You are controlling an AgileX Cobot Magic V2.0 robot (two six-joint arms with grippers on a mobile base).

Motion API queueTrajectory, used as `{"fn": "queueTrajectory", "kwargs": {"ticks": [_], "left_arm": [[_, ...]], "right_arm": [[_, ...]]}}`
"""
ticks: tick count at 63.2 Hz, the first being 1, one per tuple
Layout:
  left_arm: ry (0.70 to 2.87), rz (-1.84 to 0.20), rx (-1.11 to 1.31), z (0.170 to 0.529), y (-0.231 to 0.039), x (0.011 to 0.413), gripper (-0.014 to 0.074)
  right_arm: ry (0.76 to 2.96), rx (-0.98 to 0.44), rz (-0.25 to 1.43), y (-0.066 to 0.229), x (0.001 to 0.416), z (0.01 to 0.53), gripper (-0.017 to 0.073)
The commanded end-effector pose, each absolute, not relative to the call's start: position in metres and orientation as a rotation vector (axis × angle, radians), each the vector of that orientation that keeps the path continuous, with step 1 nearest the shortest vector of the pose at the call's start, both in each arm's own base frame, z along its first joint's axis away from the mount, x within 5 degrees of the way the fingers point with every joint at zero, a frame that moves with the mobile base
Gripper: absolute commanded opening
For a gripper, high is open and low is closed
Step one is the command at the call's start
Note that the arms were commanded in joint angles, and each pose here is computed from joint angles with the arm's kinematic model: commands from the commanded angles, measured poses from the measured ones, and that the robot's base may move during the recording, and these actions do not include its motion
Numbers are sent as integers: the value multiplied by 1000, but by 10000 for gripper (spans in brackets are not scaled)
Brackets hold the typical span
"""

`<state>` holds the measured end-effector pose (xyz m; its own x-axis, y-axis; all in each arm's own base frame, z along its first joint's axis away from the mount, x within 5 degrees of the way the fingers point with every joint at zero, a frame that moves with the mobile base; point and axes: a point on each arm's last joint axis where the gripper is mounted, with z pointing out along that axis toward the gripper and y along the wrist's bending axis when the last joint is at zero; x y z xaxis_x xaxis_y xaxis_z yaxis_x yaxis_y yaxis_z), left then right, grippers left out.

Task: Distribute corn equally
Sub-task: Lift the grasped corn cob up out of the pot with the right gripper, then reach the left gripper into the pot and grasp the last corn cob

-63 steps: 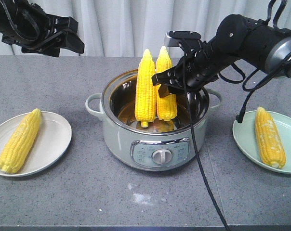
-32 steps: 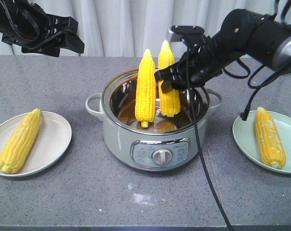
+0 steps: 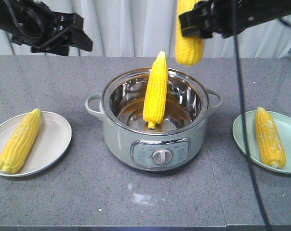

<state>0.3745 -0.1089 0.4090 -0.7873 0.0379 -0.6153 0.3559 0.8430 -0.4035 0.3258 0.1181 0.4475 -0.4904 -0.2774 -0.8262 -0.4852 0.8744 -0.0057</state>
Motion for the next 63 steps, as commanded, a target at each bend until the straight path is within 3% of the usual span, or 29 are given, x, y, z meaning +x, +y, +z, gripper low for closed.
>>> {"fn": "queueTrajectory", "kwargs": {"ticks": [1,20,33,63], "left_arm": [[2242,-776,346,441,-131,358,481],[2197,-835,473,419,-201,360,481],[2245,-767,495,384,-229,375,481],[2224,-728,482,357,-247,393,481]], "right_arm": [[1932,-511,209,103,301,490,-6],[1891,-479,38,83,275,511,-6],[1914,-418,-115,69,272,513,-6],[1917,-420,-149,67,272,513,-6]]}}
